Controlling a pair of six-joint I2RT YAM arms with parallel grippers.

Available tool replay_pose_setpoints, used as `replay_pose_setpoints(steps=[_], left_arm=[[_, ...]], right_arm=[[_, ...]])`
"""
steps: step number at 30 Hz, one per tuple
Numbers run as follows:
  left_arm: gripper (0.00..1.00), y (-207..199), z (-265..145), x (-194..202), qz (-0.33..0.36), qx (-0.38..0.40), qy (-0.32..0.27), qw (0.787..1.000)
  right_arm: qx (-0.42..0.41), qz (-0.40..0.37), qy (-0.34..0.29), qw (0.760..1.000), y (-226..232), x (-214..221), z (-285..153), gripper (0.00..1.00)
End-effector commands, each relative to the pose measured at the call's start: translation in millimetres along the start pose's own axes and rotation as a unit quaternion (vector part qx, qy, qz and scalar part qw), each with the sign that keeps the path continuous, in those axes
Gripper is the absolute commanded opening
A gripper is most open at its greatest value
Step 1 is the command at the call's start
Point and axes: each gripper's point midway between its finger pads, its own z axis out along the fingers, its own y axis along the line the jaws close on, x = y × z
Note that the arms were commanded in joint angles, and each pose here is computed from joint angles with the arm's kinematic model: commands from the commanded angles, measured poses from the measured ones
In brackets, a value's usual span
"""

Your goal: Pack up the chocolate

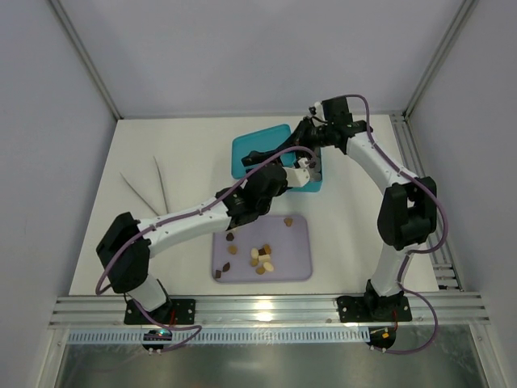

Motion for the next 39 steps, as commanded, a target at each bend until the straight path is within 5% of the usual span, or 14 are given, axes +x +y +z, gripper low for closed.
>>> replay_pose_setpoints(steps=[1, 5, 12, 14, 15, 16, 19, 20, 21, 28, 32, 39], left_arm=[[0.72, 37, 6, -10, -0.021, -0.063, -0.021, 0.998], [0.64, 44, 12, -16, -0.013, -0.083, -0.038, 0.996], [0.35, 48, 18, -21, -0.004, -0.103, -0.053, 0.993], [0.25, 50, 20, -22, 0.001, -0.110, -0.051, 0.993], [0.07, 53, 20, -23, 0.003, -0.118, -0.049, 0.992], [0.00, 55, 21, -25, 0.005, -0.122, -0.052, 0.991], [0.00, 60, 21, -28, 0.002, -0.125, -0.047, 0.991], [0.00, 62, 20, -31, -0.009, -0.124, -0.050, 0.991], [0.00, 67, 19, -36, -0.020, -0.123, -0.057, 0.991], [0.00, 56, 13, -62, -0.091, -0.024, -0.082, 0.992], [0.00, 46, 14, -71, -0.129, 0.038, -0.079, 0.988], [0.00, 22, 13, -76, -0.192, 0.153, -0.074, 0.967]], right_arm=[[-0.037, -0.037, -0.003, 0.999, 36, 12, -28, 0.04], [-0.039, -0.037, 0.001, 0.999, 36, 15, -29, 0.04], [-0.049, -0.041, 0.006, 0.998, 44, 19, -33, 0.04], [-0.052, -0.043, 0.008, 0.998, 45, 20, -34, 0.04], [-0.053, -0.046, 0.009, 0.998, 46, 21, -35, 0.04], [-0.054, -0.049, 0.007, 0.997, 47, 21, -36, 0.04], [-0.052, -0.063, -0.001, 0.997, 49, 19, -39, 0.18], [-0.050, -0.068, -0.005, 0.996, 50, 19, -41, 0.27], [-0.044, -0.072, -0.018, 0.996, 49, 15, -43, 0.49], [-0.006, -0.118, -0.149, 0.982, 47, -30, -77, 0.89], [0.007, -0.117, -0.258, 0.959, 39, -63, -119, 0.99], [-0.020, -0.091, -0.400, 0.912, 31, -104, -194, 1.00]])
